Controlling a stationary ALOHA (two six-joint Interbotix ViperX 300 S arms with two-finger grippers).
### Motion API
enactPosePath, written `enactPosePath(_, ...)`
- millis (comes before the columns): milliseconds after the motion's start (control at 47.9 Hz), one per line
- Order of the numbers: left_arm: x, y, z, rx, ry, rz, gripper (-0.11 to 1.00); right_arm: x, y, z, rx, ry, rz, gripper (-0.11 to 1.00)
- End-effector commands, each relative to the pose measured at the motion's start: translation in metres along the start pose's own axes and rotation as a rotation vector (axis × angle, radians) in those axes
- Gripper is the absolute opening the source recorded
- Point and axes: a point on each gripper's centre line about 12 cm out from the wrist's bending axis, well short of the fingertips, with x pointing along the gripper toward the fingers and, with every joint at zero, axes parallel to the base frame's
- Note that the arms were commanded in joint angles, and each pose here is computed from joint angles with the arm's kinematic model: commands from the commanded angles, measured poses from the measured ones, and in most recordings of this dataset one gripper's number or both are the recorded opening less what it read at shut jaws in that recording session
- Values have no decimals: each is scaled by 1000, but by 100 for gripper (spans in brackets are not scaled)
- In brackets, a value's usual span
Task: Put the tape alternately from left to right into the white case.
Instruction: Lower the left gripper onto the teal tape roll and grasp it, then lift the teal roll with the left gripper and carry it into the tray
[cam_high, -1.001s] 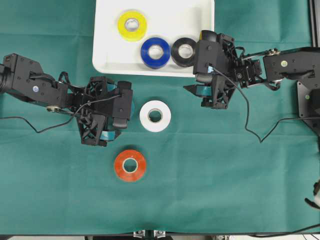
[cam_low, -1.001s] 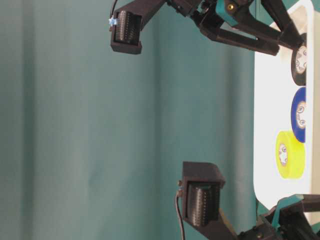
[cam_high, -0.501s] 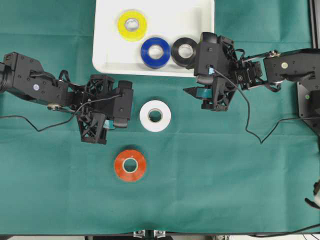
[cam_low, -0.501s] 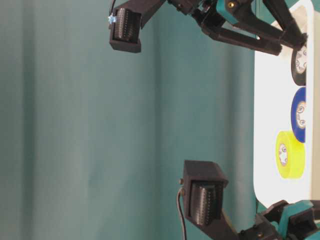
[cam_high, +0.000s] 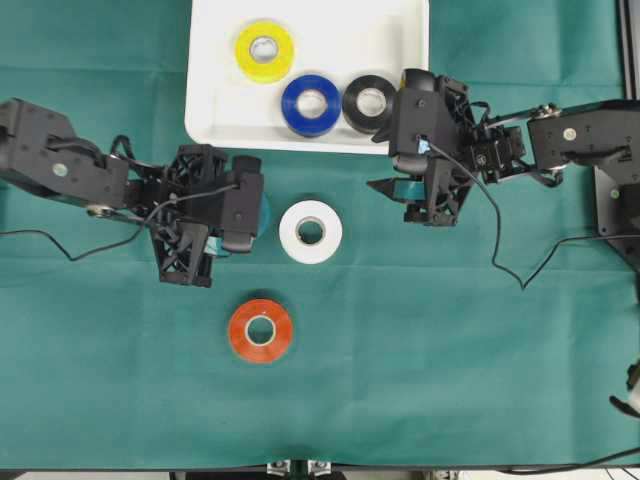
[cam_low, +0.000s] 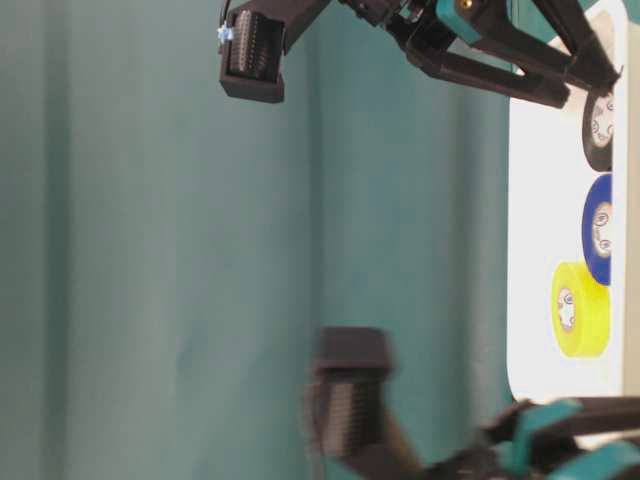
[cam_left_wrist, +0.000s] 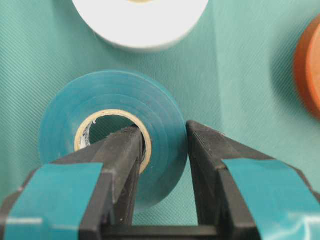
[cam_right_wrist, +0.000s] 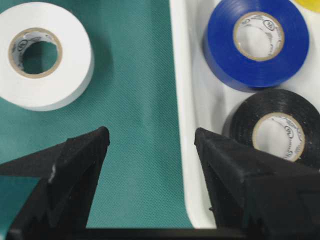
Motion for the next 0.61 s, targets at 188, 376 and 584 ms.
enactPosePath(188,-43,14,35,-9,-150,28,-3,-7,13,9,-18,-38,34,76)
enactPosePath(376,-51,31,46,85,-181,71,-3,-7,17,8,-22,-35,43,76)
enactPosePath(584,-51,55,57,162,-193,126,-3,-7,23,6,-3,-31,56,76)
